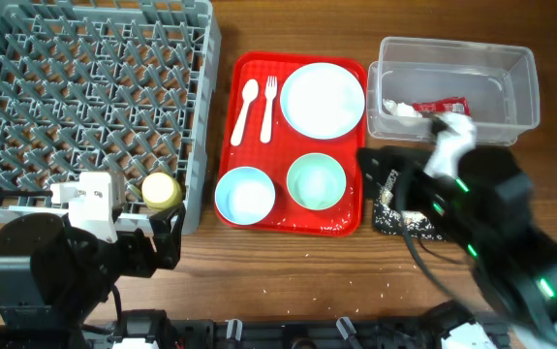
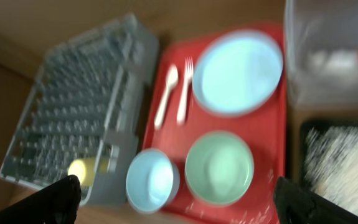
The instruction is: Sort waste into correct bins and load items into the dishwasher rack
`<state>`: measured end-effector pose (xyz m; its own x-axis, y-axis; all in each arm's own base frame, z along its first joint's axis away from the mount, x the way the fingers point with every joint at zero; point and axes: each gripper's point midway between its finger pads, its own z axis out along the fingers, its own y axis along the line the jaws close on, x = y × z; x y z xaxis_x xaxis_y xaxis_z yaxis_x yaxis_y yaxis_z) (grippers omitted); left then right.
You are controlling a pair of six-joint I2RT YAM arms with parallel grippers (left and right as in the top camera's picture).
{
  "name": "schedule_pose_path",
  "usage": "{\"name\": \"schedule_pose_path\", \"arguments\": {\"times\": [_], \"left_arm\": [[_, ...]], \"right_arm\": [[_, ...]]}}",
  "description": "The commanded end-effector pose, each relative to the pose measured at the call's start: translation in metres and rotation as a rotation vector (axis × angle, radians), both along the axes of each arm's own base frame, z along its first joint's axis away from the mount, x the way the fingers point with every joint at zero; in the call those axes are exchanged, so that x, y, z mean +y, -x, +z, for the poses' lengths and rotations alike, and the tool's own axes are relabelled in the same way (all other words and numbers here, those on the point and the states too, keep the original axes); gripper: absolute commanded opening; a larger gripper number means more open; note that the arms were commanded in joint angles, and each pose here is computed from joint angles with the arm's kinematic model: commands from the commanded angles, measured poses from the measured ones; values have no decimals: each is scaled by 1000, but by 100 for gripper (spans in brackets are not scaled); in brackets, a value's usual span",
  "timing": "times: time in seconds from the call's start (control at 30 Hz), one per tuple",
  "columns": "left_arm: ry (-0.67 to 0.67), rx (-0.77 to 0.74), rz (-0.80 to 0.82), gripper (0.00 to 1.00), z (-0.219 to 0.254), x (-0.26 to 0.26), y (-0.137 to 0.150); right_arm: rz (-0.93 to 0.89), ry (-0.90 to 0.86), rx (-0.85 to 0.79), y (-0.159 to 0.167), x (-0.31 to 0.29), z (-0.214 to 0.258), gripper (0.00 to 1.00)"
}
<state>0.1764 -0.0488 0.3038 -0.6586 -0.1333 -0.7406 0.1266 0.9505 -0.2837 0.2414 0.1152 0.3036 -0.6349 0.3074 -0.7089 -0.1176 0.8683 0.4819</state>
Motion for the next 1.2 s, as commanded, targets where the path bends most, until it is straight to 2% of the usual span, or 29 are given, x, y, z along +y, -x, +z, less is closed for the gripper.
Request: {"name": "schedule_pose_path", "arguments": {"times": [0.0, 0.13, 0.2, 0.33, 0.57, 0.77, 0.87, 1.17], "left_arm": [[-19, -10, -10, 100, 1, 0, 0], [-19, -11, -10, 100, 1, 0, 0], [-19, -10, -11, 100, 1, 0, 0], [-19, -10, -10, 100, 1, 0, 0], [-19, -10, -10, 100, 1, 0, 0], [-19, -10, -11, 100, 1, 0, 0], [-19, -10, -10, 100, 1, 0, 0], [-19, -11, -11, 100, 1, 0, 0]], "right_arm": [[-204, 139, -221, 22, -66, 29, 100], [-362, 131, -269, 43, -104, 1, 100], [-408, 128, -313, 44, -113, -13, 100], [-459, 91, -373, 32, -121, -73, 100], [-567, -101, -372, 6, -126, -144, 100], [-575, -125, -434, 2, -127, -135, 100], [-572, -167, -546, -4, -127, -122, 100], [-560, -173, -552, -4, -125, -122, 100]]}}
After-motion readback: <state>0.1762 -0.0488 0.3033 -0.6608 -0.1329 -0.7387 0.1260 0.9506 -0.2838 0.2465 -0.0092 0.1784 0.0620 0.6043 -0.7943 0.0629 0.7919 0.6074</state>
